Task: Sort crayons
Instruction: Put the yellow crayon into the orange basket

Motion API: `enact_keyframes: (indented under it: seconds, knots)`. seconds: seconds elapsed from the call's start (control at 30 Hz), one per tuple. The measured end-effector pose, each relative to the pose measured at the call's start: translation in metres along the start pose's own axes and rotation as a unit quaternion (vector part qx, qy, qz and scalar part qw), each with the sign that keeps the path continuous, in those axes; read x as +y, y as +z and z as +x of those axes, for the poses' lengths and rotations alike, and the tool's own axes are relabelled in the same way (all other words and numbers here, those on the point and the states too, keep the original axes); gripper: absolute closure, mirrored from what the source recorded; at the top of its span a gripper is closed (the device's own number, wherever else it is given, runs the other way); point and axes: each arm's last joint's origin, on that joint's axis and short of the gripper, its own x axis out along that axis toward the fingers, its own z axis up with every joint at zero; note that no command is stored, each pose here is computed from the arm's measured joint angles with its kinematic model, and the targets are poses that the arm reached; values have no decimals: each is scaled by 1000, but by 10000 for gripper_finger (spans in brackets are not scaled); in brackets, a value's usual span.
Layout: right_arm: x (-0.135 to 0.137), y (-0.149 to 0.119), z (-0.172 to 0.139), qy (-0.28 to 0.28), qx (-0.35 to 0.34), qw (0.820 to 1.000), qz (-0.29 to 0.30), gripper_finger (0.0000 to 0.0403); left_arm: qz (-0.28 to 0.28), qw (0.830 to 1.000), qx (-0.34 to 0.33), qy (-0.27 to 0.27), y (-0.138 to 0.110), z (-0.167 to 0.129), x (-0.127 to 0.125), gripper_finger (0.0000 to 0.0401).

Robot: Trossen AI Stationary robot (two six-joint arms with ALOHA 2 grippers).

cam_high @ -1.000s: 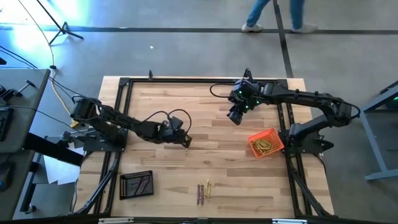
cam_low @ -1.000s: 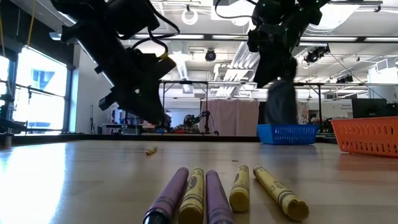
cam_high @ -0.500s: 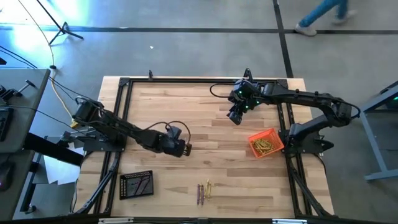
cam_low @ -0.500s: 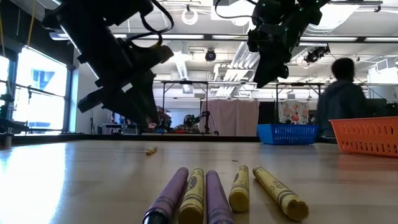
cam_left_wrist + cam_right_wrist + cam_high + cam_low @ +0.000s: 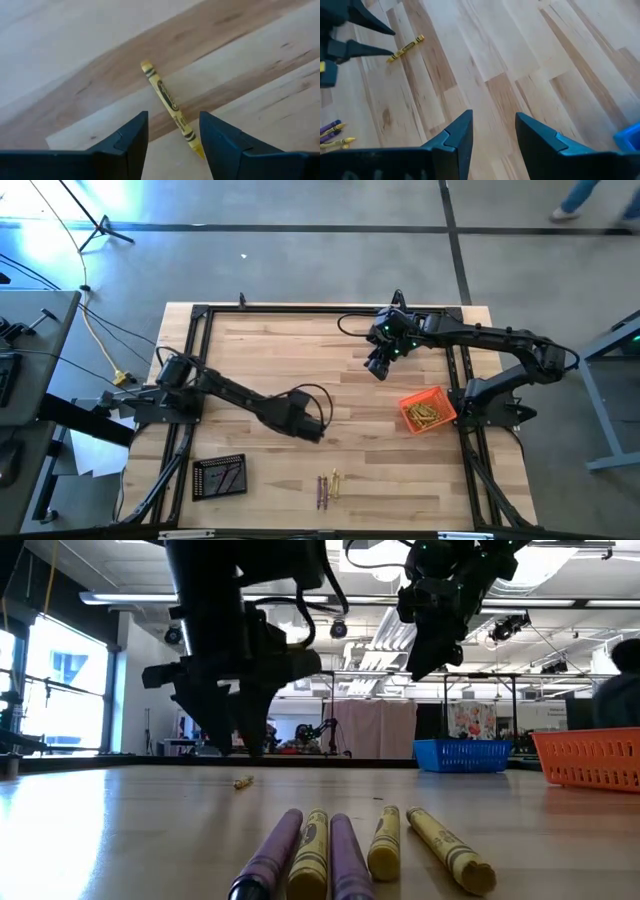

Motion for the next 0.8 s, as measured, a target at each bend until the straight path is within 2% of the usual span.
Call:
enact_keyframes:
  seconds: [0.23, 0.8]
  knots:
    - [0, 1, 0, 1, -7, 1000, -1, 270, -8, 1000, 13, 2, 2, 11, -4, 242]
    - [0, 2, 0, 1, -9, 1000, -2, 270, -21, 1000, 18, -2, -4, 41, 5, 245]
